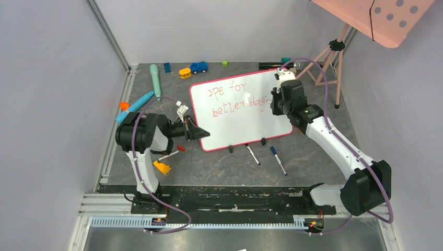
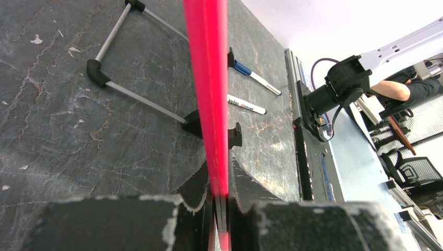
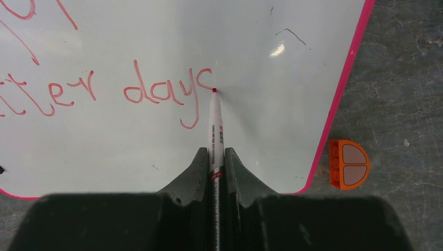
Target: Write a sentence on the whiteboard
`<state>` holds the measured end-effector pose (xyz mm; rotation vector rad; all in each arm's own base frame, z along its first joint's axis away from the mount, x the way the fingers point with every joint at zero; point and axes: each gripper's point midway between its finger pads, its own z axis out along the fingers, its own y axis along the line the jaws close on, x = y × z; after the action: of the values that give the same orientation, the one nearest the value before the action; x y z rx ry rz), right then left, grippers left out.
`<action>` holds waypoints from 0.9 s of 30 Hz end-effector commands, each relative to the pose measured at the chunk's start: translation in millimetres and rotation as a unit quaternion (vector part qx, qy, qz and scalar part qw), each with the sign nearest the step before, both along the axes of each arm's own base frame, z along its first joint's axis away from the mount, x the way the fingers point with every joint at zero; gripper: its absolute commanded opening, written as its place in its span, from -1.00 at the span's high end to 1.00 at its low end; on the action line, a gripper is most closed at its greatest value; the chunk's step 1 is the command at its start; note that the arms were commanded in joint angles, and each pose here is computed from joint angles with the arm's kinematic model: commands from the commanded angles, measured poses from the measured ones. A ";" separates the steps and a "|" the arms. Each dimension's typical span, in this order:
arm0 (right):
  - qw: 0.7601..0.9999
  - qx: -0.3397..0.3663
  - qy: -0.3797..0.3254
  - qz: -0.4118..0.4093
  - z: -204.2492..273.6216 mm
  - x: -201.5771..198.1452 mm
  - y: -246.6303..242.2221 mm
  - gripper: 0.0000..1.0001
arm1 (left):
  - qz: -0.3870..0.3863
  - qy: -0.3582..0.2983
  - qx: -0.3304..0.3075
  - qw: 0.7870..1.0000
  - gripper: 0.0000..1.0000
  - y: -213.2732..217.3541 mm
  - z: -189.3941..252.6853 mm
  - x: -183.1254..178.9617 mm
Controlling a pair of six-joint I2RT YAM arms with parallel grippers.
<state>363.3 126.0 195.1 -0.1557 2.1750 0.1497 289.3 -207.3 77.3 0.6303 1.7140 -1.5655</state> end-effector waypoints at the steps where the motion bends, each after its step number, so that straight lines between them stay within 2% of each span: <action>1: 1.000 -0.018 0.000 -0.021 -1.5 -2.9 -12.7 1.00 | -0.037 -0.094 0.006 0.995 0.96 -5.6 0.9 -6.9; 12: 1.000 0.013 0.005 0.015 -10.0 -11.1 2.1 1.00 | -0.038 -0.096 0.006 0.995 0.95 -5.6 1.5 -6.9; 20: 0.994 0.069 -0.059 0.053 41.0 -5.7 20.5 1.00 | -0.038 -0.096 0.006 0.995 0.92 -5.8 1.6 -7.2; 23: 0.992 0.078 -0.088 0.049 61.6 -5.3 16.6 1.00 | -0.037 -0.096 0.006 0.995 0.86 -5.6 1.5 -6.8; 25: 0.990 0.080 -0.102 0.048 71.9 -4.9 13.7 1.00 | -0.039 -0.095 0.006 0.995 0.75 -5.7 1.7 -7.2; 27: 0.990 0.080 -0.106 0.046 74.9 -4.1 11.4 1.00 | -0.043 -0.097 0.006 0.994 0.55 -5.3 1.8 -8.6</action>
<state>350.0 136.1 220.1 -0.1892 2.0810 0.3019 289.4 -207.2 77.3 0.6317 1.7128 -1.5643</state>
